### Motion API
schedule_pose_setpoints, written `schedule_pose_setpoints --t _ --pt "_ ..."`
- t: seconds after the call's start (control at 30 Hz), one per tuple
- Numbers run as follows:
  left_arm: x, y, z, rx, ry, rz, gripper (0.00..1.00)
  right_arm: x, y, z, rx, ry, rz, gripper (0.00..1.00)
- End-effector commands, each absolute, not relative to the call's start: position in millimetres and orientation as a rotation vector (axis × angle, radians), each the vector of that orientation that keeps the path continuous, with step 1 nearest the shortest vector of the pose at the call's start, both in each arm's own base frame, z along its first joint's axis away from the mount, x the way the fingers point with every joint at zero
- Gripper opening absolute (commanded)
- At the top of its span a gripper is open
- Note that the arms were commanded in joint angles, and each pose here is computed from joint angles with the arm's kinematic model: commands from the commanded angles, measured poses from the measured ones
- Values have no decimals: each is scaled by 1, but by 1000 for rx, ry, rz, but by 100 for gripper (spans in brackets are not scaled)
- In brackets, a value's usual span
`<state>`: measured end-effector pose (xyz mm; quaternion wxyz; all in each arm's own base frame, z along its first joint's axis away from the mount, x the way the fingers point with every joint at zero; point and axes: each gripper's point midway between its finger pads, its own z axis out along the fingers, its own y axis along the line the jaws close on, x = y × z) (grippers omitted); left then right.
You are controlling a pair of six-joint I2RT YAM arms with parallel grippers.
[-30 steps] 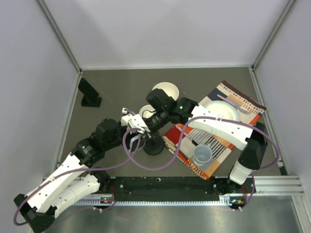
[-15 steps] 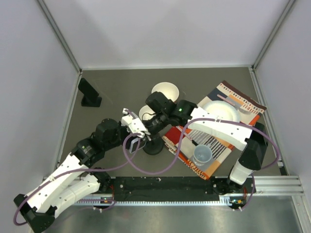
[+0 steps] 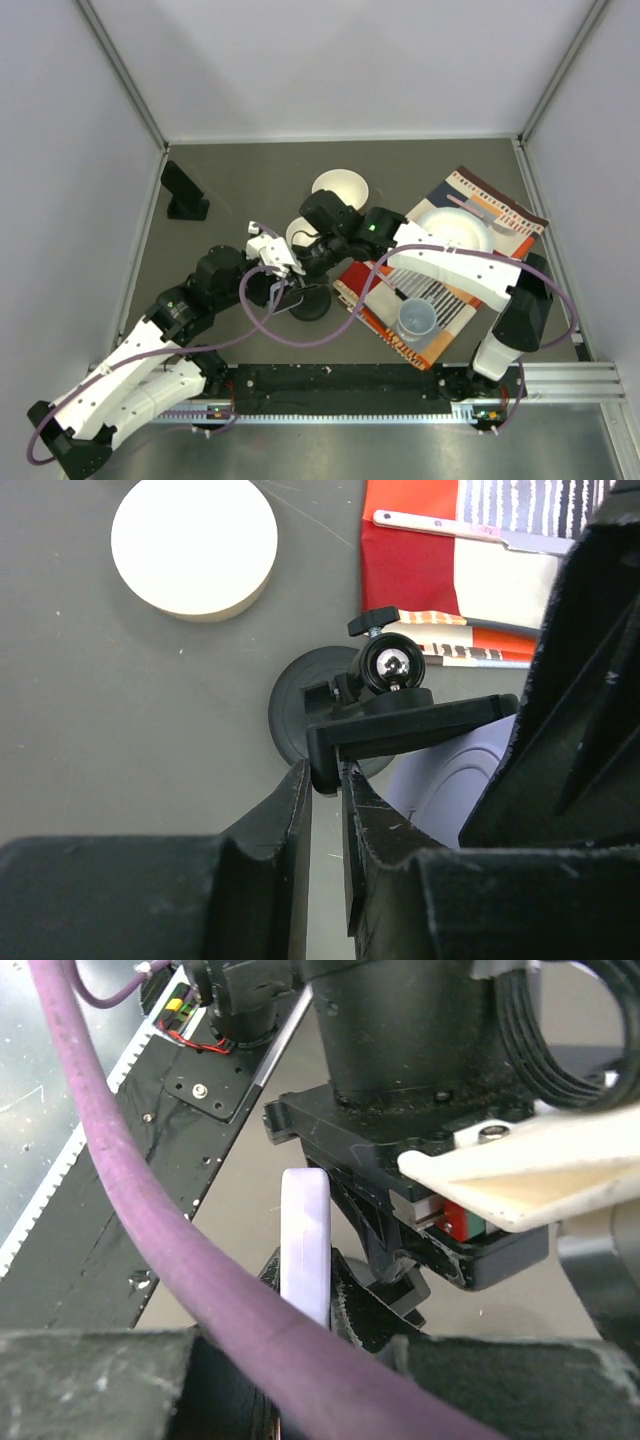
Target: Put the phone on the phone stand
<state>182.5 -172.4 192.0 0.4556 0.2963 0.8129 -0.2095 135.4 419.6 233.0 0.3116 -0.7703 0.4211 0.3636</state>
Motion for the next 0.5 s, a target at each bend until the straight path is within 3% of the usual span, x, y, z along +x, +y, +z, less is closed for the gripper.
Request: schedule_pose_setpoints --t 0.0,0.27,0.47 --pt "201 -155 227 629 1925 -389 0 160 394 223 -1902 1594 815 0" --pt "209 -137 237 483 1934 -310 0 164 375 204 -1682 1972 686 0" --pt "210 -119 245 339 1920 -275 0 179 347 193 -1469 2153 386 0"
